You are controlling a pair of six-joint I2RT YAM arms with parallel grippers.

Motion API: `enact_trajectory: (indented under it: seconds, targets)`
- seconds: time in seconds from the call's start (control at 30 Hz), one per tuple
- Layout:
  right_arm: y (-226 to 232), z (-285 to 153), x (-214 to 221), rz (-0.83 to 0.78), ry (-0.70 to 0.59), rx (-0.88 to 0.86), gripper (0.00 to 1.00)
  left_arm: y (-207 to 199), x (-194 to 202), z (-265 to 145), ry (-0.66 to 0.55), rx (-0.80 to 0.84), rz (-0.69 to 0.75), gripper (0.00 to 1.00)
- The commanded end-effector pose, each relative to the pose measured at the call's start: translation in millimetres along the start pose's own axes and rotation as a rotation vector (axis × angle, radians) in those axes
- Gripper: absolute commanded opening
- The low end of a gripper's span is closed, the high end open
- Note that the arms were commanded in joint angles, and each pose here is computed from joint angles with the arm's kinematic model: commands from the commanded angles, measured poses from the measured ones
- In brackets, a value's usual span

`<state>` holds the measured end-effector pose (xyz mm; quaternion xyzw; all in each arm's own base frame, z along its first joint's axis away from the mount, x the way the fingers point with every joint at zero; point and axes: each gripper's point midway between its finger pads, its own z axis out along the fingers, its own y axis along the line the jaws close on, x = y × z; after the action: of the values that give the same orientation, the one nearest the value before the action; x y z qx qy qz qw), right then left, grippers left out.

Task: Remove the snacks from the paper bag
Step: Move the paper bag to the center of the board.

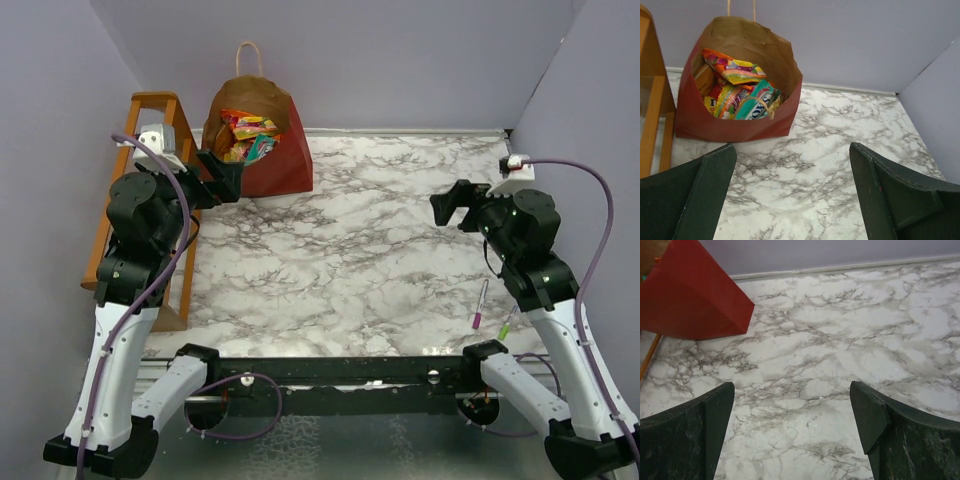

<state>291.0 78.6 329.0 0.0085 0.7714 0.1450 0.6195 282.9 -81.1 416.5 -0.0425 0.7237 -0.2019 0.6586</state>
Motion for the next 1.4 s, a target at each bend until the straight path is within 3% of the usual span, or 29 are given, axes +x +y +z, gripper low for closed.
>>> enact_trajectory:
  seconds: [0.0, 0.23, 0.47, 0.63, 0.8, 0.97, 1.17, 1.37]
  targets:
    - [5, -4, 12, 0.060, 0.001, -0.048, 0.99, -13, 4, 1, 0.025, 0.063, -0.103, 0.98]
    - [-11, -9, 22, 0.085, 0.015, 0.027, 0.99, -9, 9, 13, 0.055, -0.007, -0.336, 0.92]
    - [-21, -22, 9, 0.103, -0.056, 0.083, 0.99, 10, 16, 33, 0.026, -0.163, -0.640, 0.90]
    - [-27, -36, 1, 0.131, -0.119, 0.118, 0.99, 28, 22, 54, -0.006, -0.312, -0.771, 0.89]
    - [-37, -50, -5, 0.160, -0.188, 0.165, 0.99, 38, 46, 83, 0.000, -0.450, -0.816, 0.89]
    - [-38, -58, -11, 0.175, -0.228, 0.173, 0.99, 43, 44, 116, -0.059, -0.483, -0.805, 0.86]
    - [-41, -64, -11, 0.172, -0.236, 0.186, 0.99, 56, 40, 130, -0.121, -0.542, -0.786, 0.61]
    - [-41, -72, -16, 0.176, -0.260, 0.188, 0.99, 64, 49, 135, -0.124, -0.587, -0.790, 0.50]
